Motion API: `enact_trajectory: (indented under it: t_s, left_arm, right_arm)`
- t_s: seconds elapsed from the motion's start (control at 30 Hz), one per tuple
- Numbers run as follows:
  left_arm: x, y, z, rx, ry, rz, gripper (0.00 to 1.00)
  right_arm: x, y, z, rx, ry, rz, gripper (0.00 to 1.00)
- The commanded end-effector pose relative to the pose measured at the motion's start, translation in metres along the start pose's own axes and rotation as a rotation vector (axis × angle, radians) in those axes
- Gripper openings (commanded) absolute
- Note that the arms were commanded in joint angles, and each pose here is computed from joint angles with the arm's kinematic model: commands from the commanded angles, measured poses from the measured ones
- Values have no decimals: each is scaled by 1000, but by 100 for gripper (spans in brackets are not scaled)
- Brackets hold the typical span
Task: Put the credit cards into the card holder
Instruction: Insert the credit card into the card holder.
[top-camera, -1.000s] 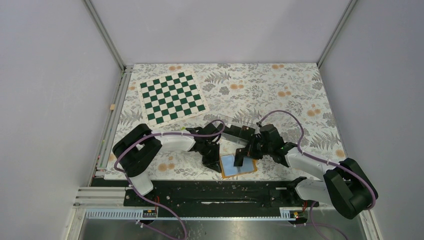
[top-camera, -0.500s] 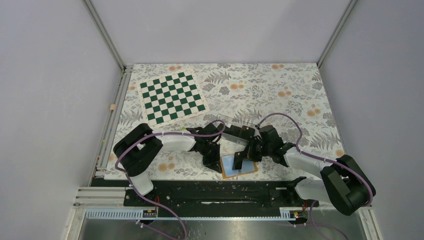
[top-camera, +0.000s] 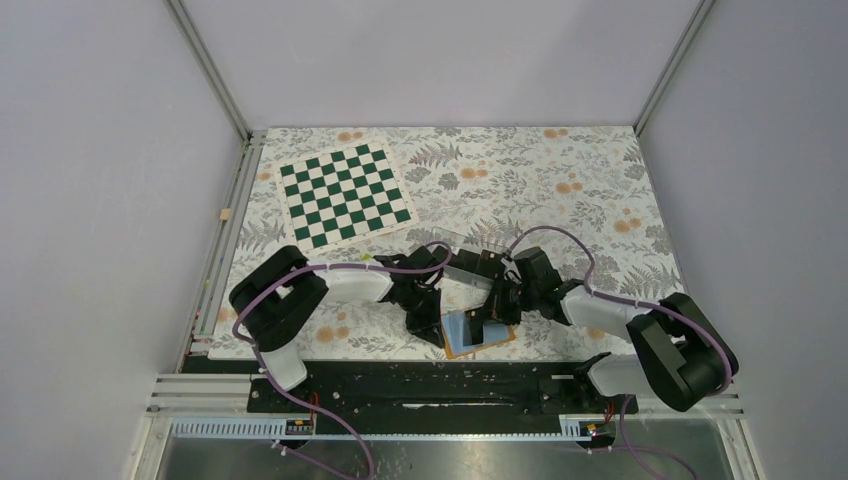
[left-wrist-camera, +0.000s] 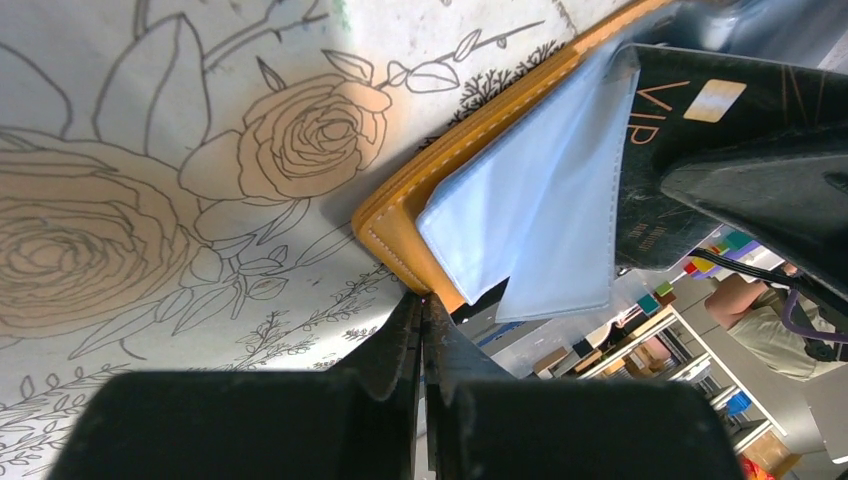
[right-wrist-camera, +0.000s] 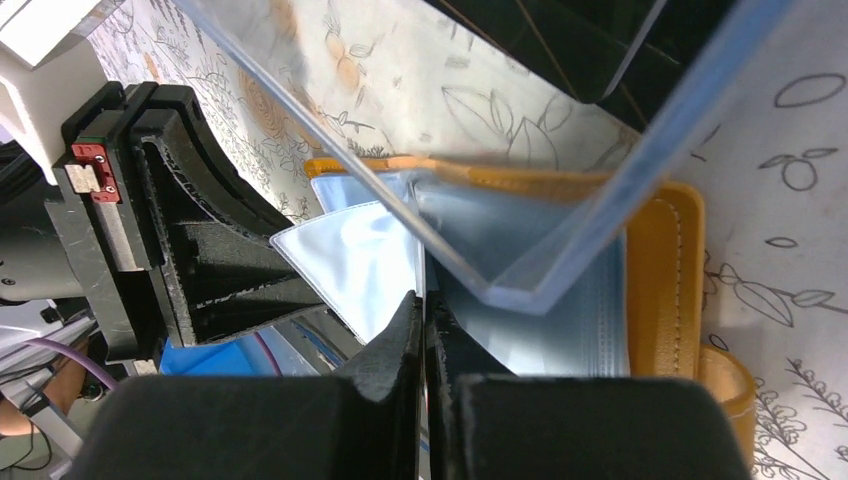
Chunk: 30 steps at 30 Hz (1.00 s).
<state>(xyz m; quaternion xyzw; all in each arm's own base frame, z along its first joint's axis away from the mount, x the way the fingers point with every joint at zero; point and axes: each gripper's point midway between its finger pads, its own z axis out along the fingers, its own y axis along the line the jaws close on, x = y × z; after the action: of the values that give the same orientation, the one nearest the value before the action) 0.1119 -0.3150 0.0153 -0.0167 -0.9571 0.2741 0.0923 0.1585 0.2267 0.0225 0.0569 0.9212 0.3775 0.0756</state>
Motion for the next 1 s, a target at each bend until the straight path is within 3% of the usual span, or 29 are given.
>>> enact_trajectory:
  t_s: [0.0, 0.37, 0.97]
  left_arm:
    - [-10, 16, 11, -79, -45, 13, 0]
    - [-13, 16, 10, -108, -41, 37, 0]
    - [-16, 13, 13, -107, -35, 42, 0]
  right_arm:
    - [18, -11, 0, 56, 106, -15, 0]
    - [-15, 14, -23, 116, 19, -136, 6]
    - [16, -8, -5, 69, 118, -74, 5]
